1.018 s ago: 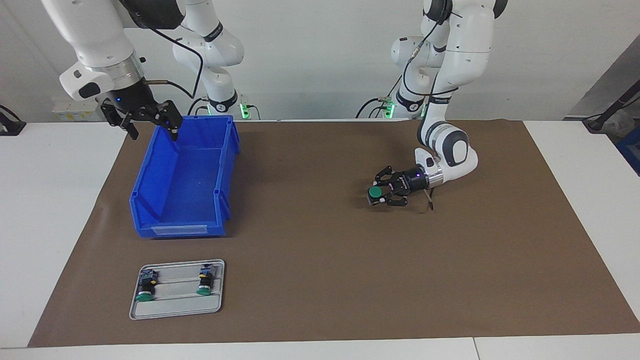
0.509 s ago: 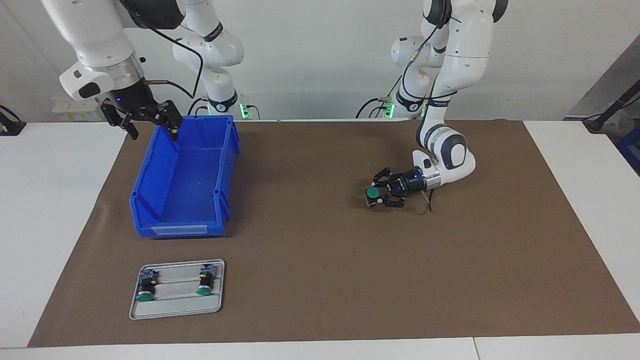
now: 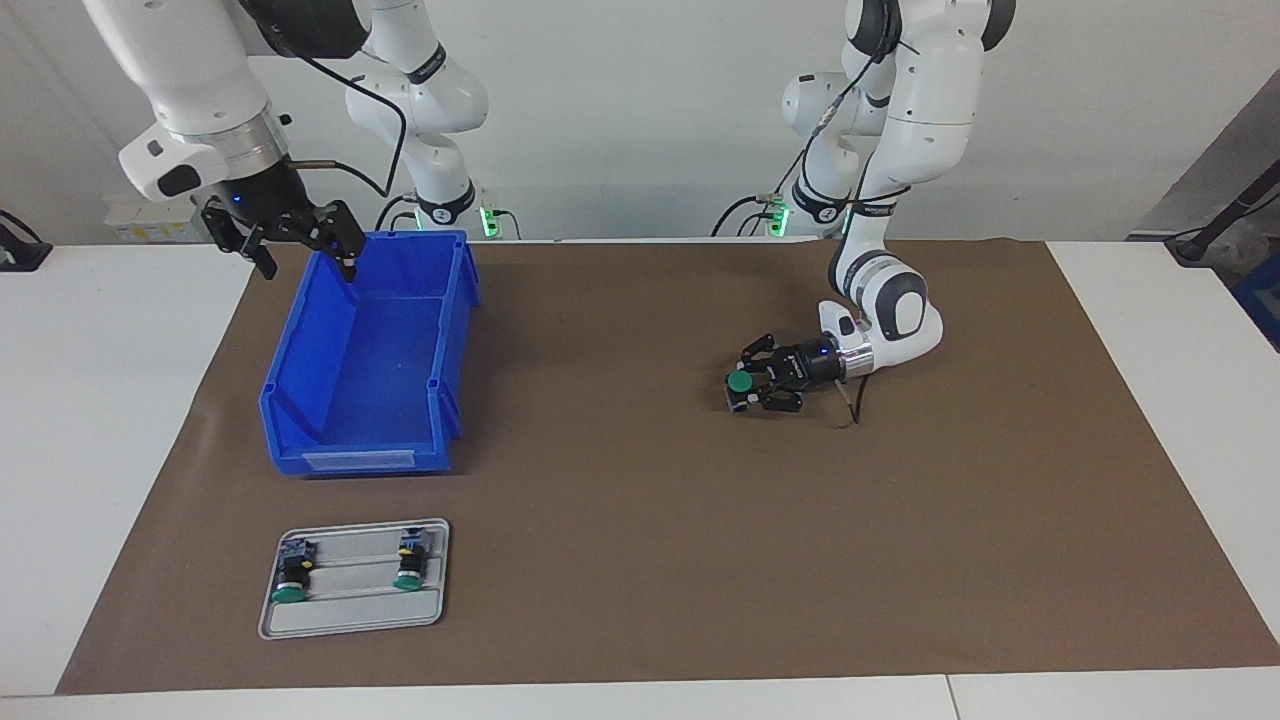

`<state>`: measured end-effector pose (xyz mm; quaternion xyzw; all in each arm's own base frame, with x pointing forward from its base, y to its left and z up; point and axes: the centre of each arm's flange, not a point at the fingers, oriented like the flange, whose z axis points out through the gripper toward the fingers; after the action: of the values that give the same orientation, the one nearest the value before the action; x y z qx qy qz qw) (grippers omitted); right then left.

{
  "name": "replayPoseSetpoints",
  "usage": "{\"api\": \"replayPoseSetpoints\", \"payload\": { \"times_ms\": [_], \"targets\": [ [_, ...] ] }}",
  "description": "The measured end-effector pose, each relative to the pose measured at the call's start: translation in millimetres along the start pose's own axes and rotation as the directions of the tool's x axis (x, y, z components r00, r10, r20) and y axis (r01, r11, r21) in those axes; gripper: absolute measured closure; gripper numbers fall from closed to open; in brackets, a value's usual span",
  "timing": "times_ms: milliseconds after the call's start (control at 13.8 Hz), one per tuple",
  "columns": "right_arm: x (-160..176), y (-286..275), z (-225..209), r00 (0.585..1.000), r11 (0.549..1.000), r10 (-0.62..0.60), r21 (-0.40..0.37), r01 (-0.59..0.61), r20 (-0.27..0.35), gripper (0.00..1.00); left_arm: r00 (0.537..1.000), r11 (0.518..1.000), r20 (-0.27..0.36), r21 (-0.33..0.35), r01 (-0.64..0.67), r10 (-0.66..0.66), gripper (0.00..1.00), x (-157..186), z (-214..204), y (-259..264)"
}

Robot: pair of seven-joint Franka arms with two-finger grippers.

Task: Place and press button with both arms
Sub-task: 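Lower the part onto the table and open the left gripper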

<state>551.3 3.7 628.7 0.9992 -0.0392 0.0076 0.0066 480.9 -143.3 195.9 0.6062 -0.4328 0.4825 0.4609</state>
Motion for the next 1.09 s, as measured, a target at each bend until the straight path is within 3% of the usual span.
{"api": "replayPoseSetpoints", "payload": {
  "times_ms": [73, 145, 291, 436, 1090],
  "targets": [
    [0, 0, 0, 1.0, 1.0, 0.0, 0.0, 0.0, 0.0, 0.0, 1.0, 1.0, 0.0, 0.0, 0.0, 0.0, 0.56, -1, 0, 1],
    [0, 0, 0, 1.0, 1.0, 0.0, 0.0, 0.0, 0.0, 0.0, 1.0, 1.0, 0.001, 0.0, 0.001, -0.001, 0.41, -1, 0, 1],
    [0, 0, 0, 1.0, 1.0, 0.0, 0.0, 0.0, 0.0, 0.0, 1.0, 1.0, 0.001, -0.001, 0.002, -0.002, 0.35, -2, 0, 1],
    [0, 0, 0, 1.0, 1.0, 0.0, 0.0, 0.0, 0.0, 0.0, 1.0, 1.0, 0.001, 0.0, 0.002, -0.002, 0.19, -2, 0, 1],
    [0, 0, 0, 1.0, 1.0, 0.0, 0.0, 0.0, 0.0, 0.0, 0.999, 0.999, 0.014, -0.012, 0.031, -0.031, 0.04, -16, 0, 17]
  ]
}}
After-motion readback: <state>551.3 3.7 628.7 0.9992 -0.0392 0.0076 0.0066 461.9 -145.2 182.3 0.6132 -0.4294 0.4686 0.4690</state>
